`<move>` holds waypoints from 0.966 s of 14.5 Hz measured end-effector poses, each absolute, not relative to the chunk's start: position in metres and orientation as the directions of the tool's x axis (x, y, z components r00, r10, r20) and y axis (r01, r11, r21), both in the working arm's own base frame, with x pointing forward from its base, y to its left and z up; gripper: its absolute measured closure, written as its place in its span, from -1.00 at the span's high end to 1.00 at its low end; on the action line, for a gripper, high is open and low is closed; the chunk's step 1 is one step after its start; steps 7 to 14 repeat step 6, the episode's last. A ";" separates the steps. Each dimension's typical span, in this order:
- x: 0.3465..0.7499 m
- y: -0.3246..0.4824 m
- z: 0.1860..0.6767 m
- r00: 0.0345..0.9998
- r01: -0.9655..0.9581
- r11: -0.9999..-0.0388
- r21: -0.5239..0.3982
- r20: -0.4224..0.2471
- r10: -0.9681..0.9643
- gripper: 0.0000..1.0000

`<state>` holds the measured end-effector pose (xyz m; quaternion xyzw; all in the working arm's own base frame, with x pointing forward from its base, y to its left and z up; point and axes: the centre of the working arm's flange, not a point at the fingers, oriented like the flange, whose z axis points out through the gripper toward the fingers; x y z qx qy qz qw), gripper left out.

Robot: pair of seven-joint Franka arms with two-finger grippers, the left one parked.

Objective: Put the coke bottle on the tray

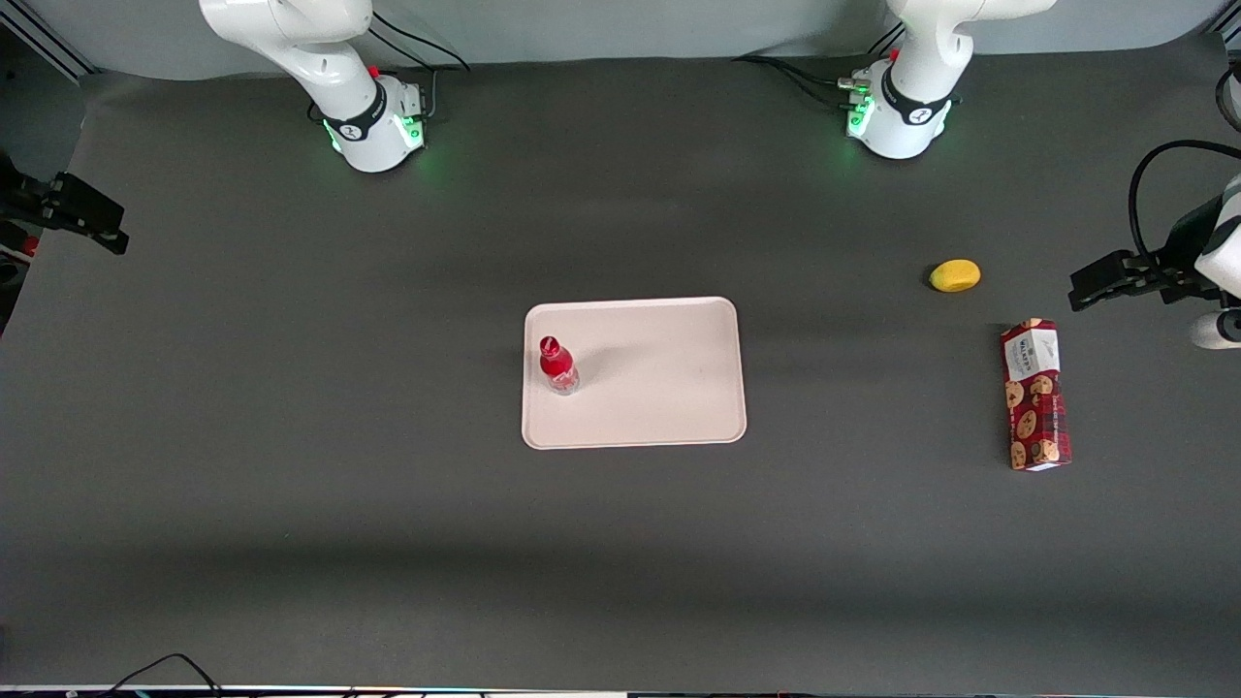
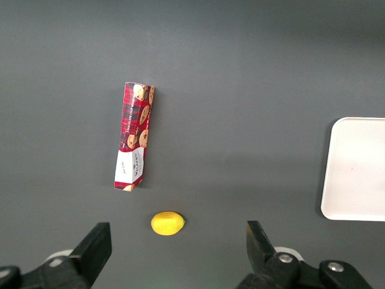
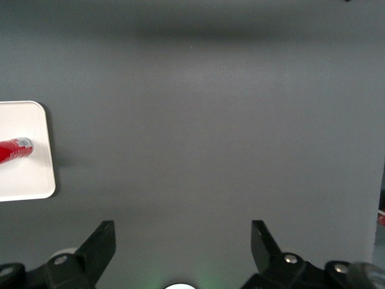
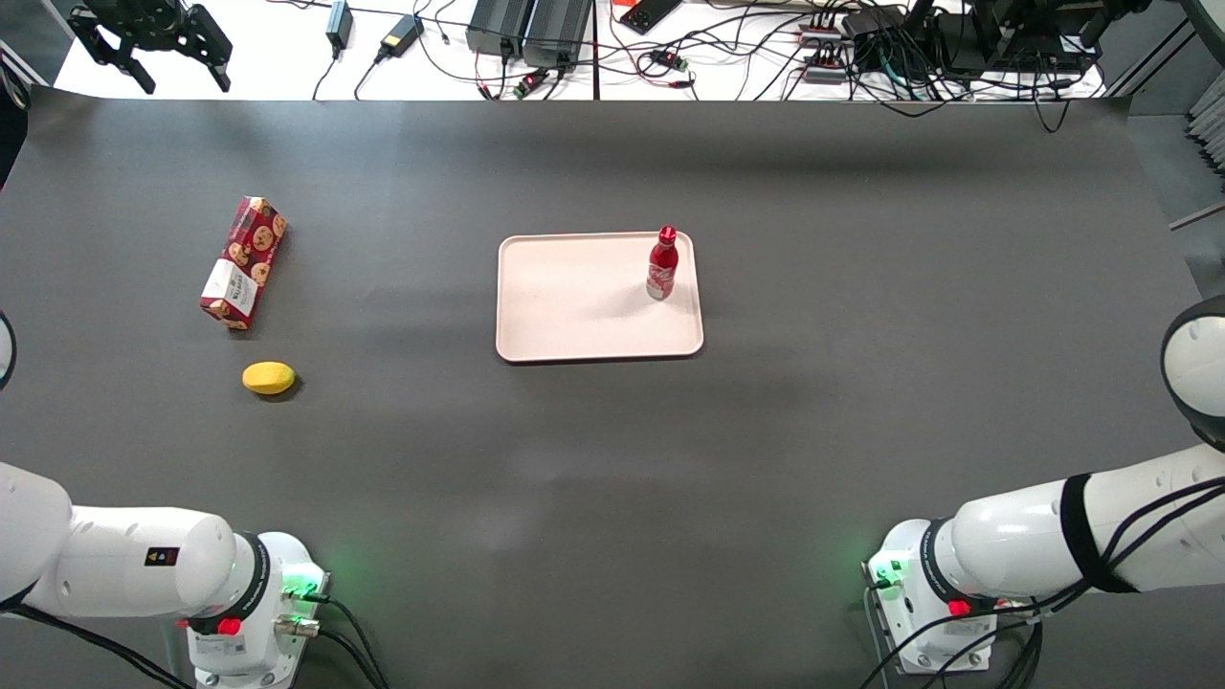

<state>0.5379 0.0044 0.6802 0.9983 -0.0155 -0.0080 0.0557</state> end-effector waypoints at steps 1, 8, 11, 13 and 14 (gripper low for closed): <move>0.536 0.005 0.676 0.999 -0.028 -0.995 0.099 -0.014 -0.029 1.00; 0.531 0.029 0.680 1.000 0.005 -1.000 -0.021 0.004 0.005 1.00; 0.531 0.029 0.680 1.000 0.005 -1.000 -0.021 0.004 0.005 1.00; 0.531 0.029 0.680 1.000 0.005 -1.000 -0.021 0.004 0.005 1.00; 0.531 0.029 0.680 1.000 0.005 -1.000 -0.021 0.004 0.005 1.00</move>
